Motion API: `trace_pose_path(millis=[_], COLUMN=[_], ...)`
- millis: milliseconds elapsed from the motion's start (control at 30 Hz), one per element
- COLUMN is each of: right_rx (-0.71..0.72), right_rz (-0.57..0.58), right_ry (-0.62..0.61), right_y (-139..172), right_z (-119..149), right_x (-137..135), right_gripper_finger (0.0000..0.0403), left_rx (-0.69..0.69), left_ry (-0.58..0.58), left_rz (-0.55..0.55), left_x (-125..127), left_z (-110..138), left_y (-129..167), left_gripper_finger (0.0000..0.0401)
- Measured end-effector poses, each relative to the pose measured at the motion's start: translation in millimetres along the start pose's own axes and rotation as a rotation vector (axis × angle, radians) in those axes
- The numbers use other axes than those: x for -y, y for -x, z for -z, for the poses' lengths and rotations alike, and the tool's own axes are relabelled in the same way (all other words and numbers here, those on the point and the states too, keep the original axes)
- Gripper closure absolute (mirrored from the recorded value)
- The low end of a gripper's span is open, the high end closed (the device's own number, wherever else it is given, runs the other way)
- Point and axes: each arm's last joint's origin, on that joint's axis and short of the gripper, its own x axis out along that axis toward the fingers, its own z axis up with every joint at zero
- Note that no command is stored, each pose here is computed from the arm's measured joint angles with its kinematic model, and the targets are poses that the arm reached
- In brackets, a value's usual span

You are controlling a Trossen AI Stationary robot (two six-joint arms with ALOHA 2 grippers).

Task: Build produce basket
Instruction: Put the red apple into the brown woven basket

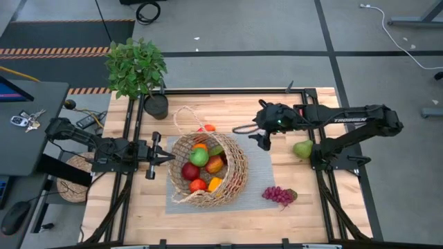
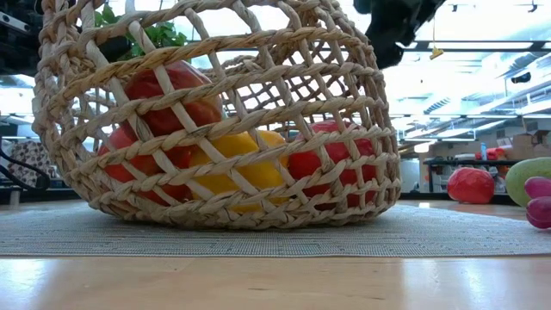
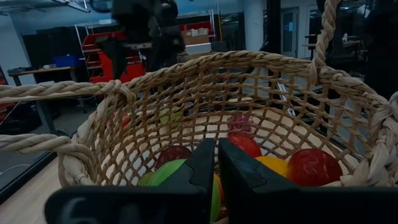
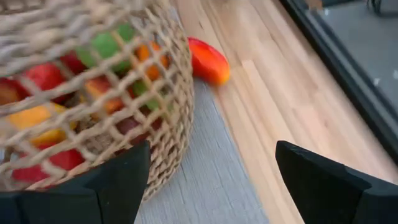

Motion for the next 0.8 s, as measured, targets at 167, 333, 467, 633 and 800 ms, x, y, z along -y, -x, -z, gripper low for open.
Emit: trace_pose_path(millis=[167,333,467,633,800], right_rx=[-0.107,-0.157,-0.153,-0.206,-0.390], right_rz=[-0.011,0.018,0.011,0.010,0.082], right_ry=[-0.139,-0.206,-0.163,-0.147,-0.296], right_y=[-10,-18,-40,-55,-46], right_z=[5,8,8,12,32], right_x=[15,34,51,71,93], right_gripper_finger=[0.0053,0.0053,0.0053,0.0053,0.0053], left_rx=[0.000,0.000,0.001,0.000,0.001], left_ry=[0.000,0.000,0.000,0.000,0.000], left_rz=[0.000,0.000,0.000,0.000,0.000], left_x=[0,0,0,0,0], left_z=[0,0,0,0,0], left_y=[0,0,0,0,0], left_gripper_finger=[0.0365,0.0371,0.0373,0.0367,0.0367])
